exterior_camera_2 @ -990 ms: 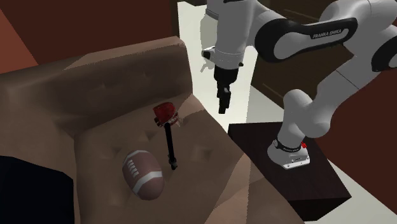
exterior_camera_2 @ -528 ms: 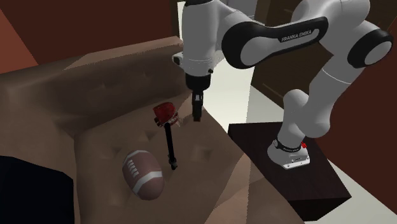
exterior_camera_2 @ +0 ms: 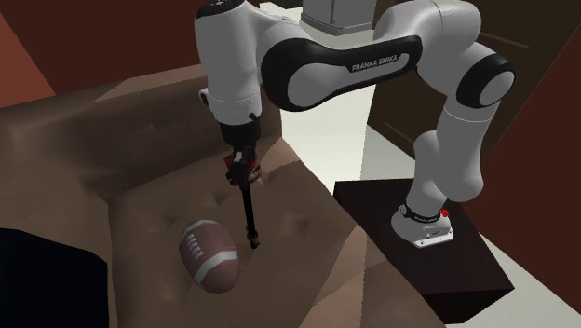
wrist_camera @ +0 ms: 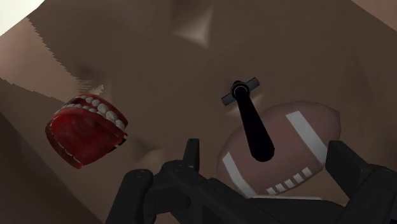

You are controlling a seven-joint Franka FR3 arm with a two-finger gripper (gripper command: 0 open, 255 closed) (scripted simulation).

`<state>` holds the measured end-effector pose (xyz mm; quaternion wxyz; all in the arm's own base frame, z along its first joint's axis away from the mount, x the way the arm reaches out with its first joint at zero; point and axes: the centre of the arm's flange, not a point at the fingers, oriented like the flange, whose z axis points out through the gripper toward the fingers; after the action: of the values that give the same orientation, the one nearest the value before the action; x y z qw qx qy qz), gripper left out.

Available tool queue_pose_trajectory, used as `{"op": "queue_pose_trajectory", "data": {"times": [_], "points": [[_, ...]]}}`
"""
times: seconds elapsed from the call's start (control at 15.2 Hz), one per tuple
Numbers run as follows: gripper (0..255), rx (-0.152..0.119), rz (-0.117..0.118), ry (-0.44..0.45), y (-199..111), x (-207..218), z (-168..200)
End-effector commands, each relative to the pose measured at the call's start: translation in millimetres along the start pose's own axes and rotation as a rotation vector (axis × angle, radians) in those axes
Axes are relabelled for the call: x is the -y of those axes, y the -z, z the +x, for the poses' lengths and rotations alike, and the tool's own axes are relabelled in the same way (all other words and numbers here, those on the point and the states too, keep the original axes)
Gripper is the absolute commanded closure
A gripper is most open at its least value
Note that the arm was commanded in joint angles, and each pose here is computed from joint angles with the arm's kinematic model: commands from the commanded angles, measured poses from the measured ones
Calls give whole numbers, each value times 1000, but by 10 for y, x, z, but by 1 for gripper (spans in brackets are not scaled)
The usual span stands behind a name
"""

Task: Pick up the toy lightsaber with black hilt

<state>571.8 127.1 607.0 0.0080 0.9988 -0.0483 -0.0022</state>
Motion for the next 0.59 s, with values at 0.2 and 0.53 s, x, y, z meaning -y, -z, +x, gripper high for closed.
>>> {"op": "queue_pose_trajectory", "data": {"times": [0.2, 0.53], "points": [[0, 2, -2, -2, -199, 55, 73], [0, 2, -2, -2, -388, 58, 73]]}}
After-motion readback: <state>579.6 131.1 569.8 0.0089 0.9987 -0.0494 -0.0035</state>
